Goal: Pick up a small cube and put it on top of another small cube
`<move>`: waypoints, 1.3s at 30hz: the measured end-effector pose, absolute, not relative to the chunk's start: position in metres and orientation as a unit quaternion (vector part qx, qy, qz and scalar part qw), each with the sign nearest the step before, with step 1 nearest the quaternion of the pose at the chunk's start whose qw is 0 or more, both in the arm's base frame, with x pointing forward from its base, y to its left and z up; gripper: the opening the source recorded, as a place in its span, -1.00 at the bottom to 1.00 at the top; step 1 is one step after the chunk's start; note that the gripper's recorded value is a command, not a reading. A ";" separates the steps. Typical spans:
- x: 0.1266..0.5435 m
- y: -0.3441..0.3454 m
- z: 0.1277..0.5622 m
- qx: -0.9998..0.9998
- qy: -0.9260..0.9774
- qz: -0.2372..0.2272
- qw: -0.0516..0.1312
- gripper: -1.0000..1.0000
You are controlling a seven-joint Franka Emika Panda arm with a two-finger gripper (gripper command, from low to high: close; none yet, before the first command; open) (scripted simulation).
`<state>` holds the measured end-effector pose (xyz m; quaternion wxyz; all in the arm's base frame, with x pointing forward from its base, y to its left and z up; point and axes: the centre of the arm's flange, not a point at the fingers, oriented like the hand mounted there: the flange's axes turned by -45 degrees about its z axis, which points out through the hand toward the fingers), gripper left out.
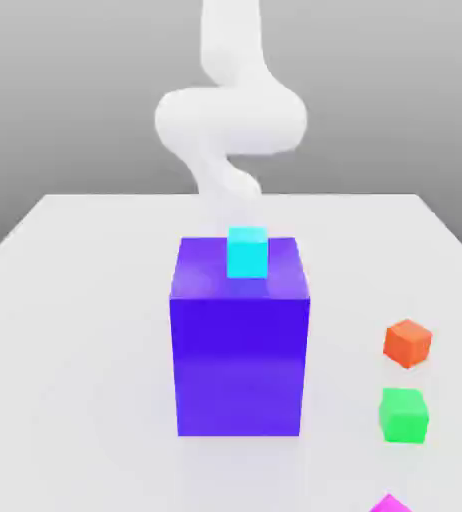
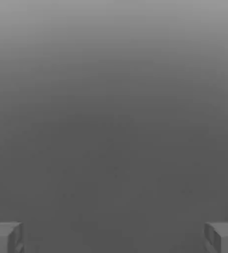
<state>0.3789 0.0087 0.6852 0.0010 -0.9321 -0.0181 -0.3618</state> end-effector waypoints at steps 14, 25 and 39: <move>0.516 0.079 0.494 -0.965 -0.165 -0.201 -0.005 0.00; 0.550 0.141 0.305 -0.957 -0.282 -0.073 -0.003 0.00; 0.537 0.170 0.136 -0.939 -0.344 0.000 0.000 -1.00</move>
